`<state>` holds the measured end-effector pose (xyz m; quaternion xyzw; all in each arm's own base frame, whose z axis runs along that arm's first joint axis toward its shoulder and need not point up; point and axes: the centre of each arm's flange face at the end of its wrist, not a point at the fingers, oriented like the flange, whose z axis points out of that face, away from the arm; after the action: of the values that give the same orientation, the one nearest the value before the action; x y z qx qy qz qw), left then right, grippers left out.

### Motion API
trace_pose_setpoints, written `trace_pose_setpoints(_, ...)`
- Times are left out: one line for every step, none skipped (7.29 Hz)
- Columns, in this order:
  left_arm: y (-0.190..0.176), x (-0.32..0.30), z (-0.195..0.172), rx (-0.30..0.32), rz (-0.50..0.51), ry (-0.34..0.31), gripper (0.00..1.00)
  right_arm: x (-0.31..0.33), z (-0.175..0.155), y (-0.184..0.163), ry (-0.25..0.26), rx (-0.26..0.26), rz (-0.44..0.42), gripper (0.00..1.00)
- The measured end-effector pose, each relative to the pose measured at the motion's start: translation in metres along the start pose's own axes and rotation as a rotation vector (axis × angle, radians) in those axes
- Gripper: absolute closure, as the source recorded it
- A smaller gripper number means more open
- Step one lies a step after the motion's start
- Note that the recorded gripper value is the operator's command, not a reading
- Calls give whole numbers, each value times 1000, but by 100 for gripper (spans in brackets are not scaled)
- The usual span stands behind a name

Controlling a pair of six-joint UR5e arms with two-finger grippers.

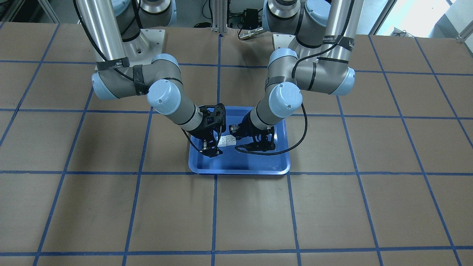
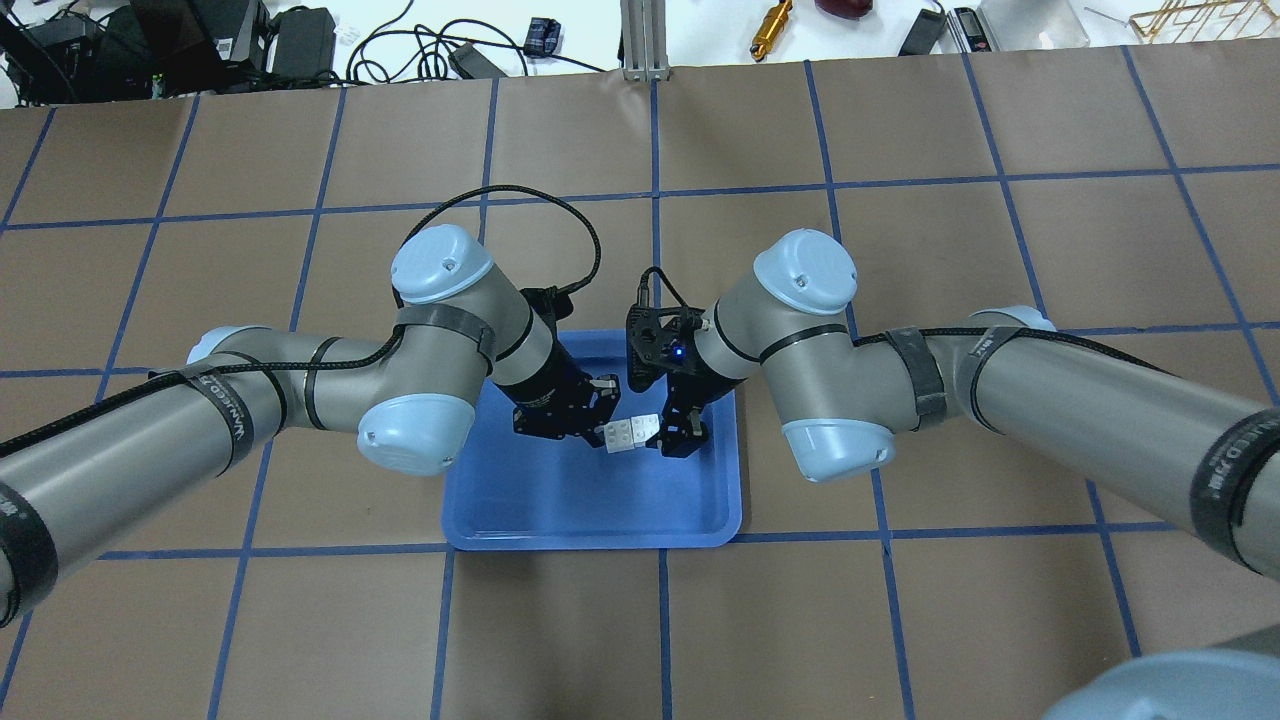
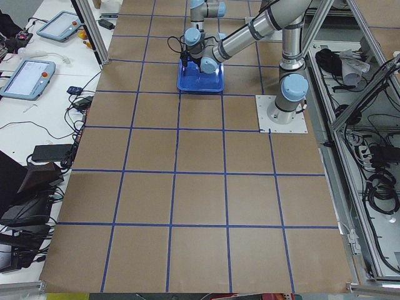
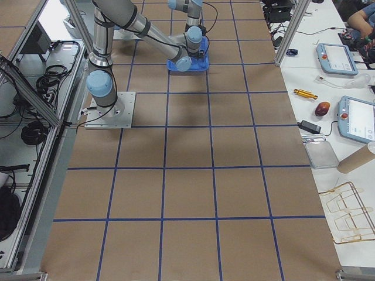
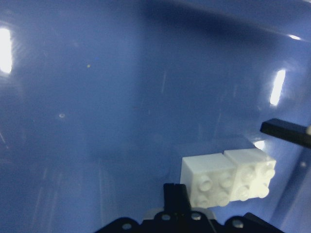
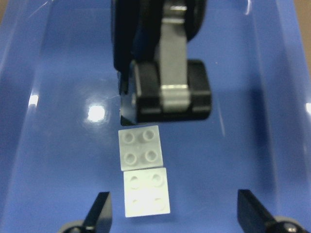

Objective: Assemble white blocks and place on blue tray

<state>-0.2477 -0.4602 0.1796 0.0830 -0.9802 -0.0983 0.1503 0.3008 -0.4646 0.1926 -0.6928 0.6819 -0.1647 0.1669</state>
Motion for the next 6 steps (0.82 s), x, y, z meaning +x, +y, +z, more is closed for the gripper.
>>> trace_pose_setpoints(-1, 0, 0, 1, -1, 1, 100, 5, -21, -3, 27, 2, 23, 8)
trace_pose_setpoints(-1, 0, 2, -1, -6, 1, 100, 13, -46, -1, 48, 2, 82, 8)
trace_pose_setpoints(-1, 0, 2, -3, -8, 0, 100, 23, -71, 5, 61, 1, 175, 8)
trace_pose_setpoints(-1, 0, 3, -3, -8, 0, 100, 36, -99, 10, 71, -3, 300, 3)
trace_pose_setpoints(-1, 0, 3, -4, -8, 0, 100, 50, -127, 10, 95, -11, 456, 0)
trace_pose_setpoints(-1, 1, 3, -4, -8, 0, 100, 64, -153, 5, 132, -20, 637, 0)
